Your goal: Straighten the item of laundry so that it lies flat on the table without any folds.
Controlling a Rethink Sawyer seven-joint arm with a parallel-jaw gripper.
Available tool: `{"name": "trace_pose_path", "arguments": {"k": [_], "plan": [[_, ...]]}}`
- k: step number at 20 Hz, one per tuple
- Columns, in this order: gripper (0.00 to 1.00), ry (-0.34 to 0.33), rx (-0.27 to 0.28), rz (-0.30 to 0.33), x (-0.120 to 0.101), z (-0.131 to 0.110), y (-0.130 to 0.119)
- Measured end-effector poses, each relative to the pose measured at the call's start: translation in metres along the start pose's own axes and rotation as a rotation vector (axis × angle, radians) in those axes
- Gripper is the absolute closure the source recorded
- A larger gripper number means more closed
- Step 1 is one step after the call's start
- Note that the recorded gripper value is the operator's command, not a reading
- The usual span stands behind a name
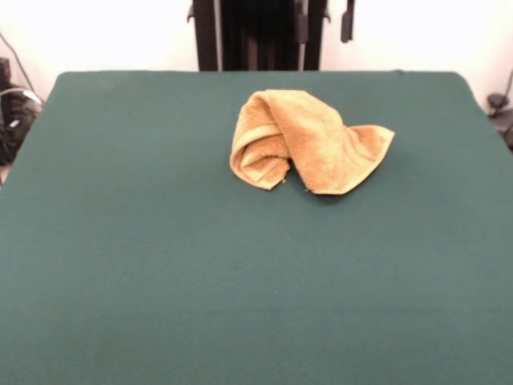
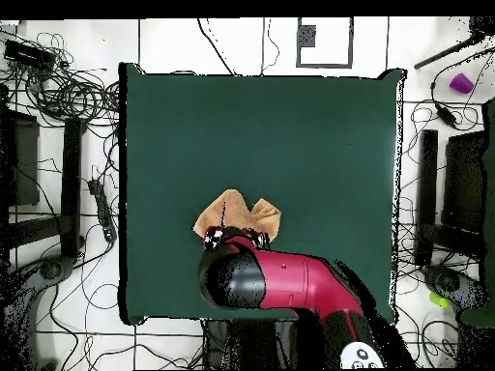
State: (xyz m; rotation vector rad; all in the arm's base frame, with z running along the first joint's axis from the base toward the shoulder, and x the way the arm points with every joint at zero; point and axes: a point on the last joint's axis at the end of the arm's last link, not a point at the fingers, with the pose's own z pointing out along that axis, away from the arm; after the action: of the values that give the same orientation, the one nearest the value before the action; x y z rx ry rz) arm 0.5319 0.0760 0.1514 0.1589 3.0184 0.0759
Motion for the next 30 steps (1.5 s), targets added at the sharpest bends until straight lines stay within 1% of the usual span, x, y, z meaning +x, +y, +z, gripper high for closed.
{"name": "trace_pose_path", "arguments": {"k": [3, 7, 11, 16, 20, 21, 24, 26, 30], "plan": [[0.0, -0.007, 0.043, -0.022, 0.006, -0.001, 0.001], [0.0, -0.015, 0.08, -0.037, 0.014, -0.006, 0.005], [0.0, -0.045, 0.095, -0.028, 0.009, -0.017, -0.001], [0.0, -0.073, 0.102, -0.012, 0.004, -0.025, -0.009], [0.0, -0.094, 0.101, 0.015, -0.003, -0.033, -0.015], [0.0, -0.11, 0.1, 0.033, -0.008, -0.041, -0.018], [0.0, -0.133, 0.101, 0.056, -0.015, -0.058, -0.021], [0.0, -0.142, 0.102, 0.08, -0.022, -0.08, -0.025], [0.0, -0.149, 0.099, 0.131, -0.037, -0.133, -0.034]]}}
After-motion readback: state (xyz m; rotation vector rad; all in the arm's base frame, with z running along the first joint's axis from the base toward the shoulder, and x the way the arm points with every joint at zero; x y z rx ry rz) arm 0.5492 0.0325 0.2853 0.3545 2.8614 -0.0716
